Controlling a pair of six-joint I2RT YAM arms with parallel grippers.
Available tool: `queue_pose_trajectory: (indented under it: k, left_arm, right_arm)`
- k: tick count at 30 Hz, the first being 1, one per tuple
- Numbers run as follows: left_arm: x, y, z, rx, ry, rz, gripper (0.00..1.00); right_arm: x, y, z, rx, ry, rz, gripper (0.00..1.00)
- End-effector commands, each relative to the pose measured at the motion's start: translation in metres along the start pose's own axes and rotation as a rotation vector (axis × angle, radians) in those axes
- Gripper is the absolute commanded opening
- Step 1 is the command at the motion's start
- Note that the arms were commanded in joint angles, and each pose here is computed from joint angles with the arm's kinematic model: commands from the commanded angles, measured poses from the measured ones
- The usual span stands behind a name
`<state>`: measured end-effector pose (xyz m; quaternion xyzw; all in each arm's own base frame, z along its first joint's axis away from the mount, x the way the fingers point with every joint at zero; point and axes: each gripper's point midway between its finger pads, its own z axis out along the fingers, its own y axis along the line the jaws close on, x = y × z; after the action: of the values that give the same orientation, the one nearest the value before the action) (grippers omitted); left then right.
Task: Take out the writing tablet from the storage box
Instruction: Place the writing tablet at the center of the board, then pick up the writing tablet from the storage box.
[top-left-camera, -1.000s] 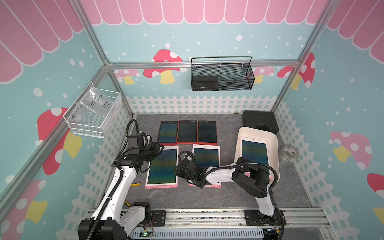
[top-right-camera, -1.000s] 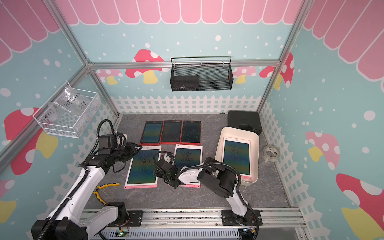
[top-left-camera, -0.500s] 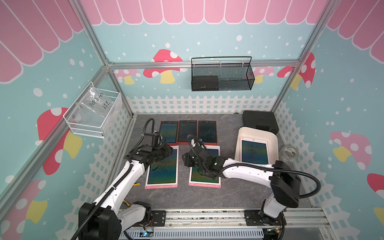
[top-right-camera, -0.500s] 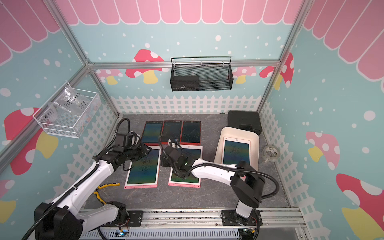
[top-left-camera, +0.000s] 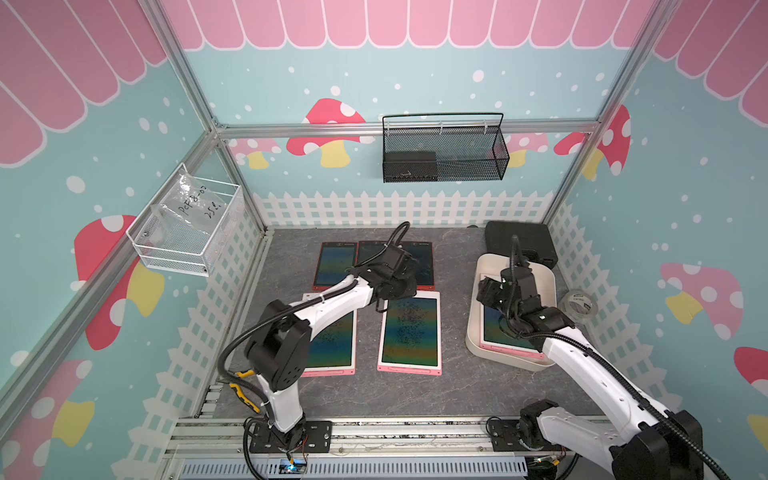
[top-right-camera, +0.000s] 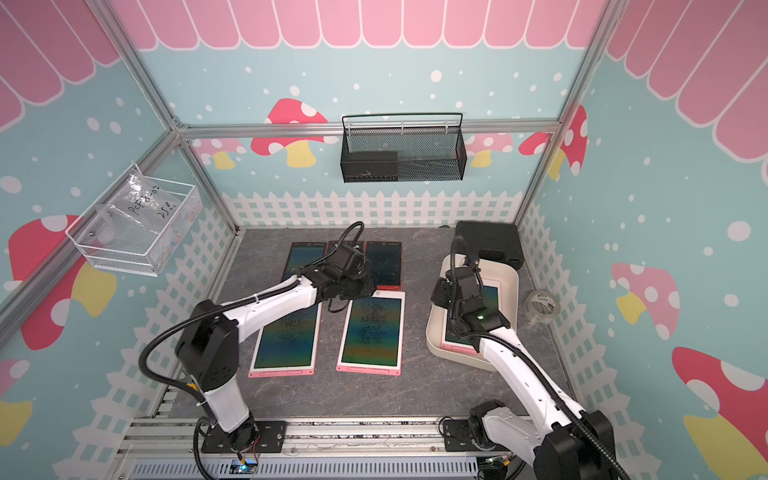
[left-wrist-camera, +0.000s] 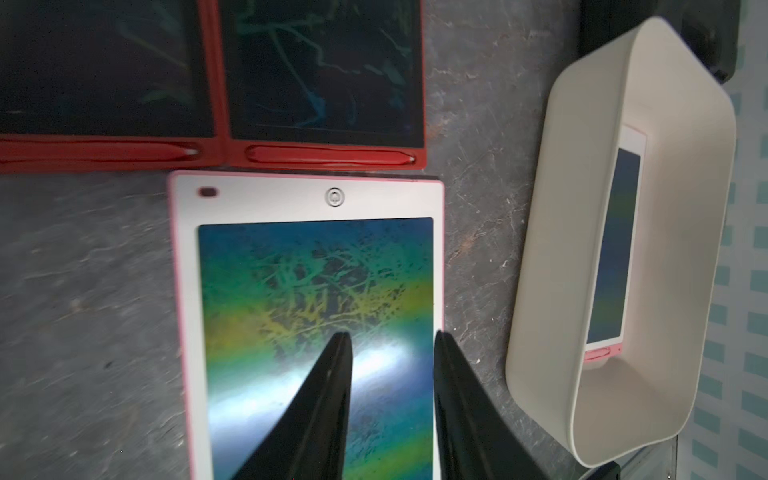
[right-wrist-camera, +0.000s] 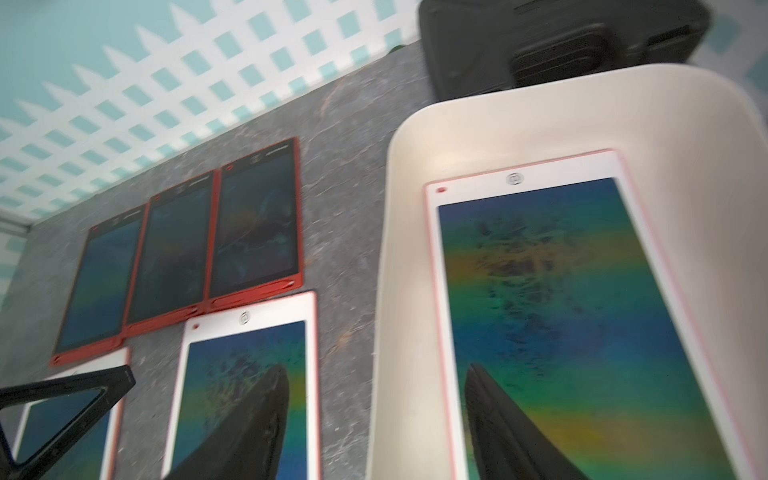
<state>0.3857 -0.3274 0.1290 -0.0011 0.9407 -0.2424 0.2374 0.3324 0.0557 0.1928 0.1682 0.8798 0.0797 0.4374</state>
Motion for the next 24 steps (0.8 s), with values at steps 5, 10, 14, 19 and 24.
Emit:
queue_pose_trajectory:
  k: [5,10,14,19,24]
  left_arm:
    - [0.014,-0.071,0.055,0.053,0.069,0.148,0.37]
    - [0.018,-0.099,0.068,0.090,0.076,0.176,0.41]
    - [0.020,-0.107,0.078,0.107,0.091,0.186,0.40]
    - [0.022,-0.116,0.086,0.147,0.114,0.193,0.40]
    - [0.032,-0.125,0.097,0.180,0.131,0.201,0.40]
  right_arm:
    - [0.014,-0.087,0.022,0.165,0.108,0.005,0.70]
    - [0.024,-0.113,0.049,0.186,0.205,0.007,0.73]
    - [0.024,-0.122,0.061,0.196,0.230,0.015,0.75]
    - [0.016,-0.135,0.071,0.253,0.255,0.005,0.76]
    - [0.009,-0.143,0.079,0.292,0.298,-0.019,0.77]
